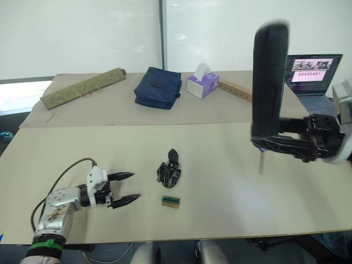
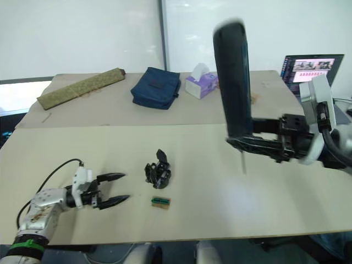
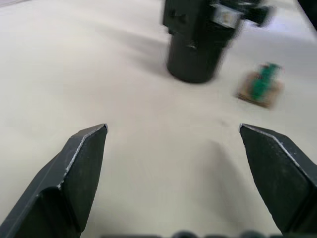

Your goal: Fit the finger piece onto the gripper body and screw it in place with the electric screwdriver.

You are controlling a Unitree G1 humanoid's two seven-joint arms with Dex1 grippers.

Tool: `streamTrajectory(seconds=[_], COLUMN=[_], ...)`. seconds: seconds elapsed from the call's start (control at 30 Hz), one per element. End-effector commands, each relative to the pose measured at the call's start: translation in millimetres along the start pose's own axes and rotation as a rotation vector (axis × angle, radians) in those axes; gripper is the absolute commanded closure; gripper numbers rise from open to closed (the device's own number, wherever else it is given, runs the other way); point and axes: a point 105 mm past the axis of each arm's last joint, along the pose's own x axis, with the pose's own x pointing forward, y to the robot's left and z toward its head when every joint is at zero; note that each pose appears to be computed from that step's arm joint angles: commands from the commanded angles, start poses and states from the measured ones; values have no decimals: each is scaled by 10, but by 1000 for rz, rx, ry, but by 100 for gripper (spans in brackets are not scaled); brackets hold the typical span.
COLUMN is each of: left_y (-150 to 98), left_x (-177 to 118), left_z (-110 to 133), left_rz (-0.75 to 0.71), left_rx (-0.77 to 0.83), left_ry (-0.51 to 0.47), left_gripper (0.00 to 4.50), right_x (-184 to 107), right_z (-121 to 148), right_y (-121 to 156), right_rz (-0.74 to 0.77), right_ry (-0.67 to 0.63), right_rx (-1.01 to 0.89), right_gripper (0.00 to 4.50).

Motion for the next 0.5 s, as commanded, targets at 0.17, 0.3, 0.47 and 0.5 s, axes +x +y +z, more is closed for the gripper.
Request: streamTrajectory(seconds=[0.17,0.3,0.47,0.5], left_y=[45,68,93,76], left_x=[-224,-252,-272,-281], left_z=[458,482,479,468], left_rz=[-76,-60,-6,-10], left_rx=[82,67,18,7], left_ry=[-43,-30,-19,-12], left_gripper=[1,1,1,1], right_x=[-295,-244,-175,-164], right_z=[-891,-1194,-1358,-1378], right_y=[-397,-559,-707,-730], right_rz=[-201,-233,-230,-229], right_ry=[495,569,610,617], right_rx=[241,238,199,194], right_gripper=[260,260,260,260])
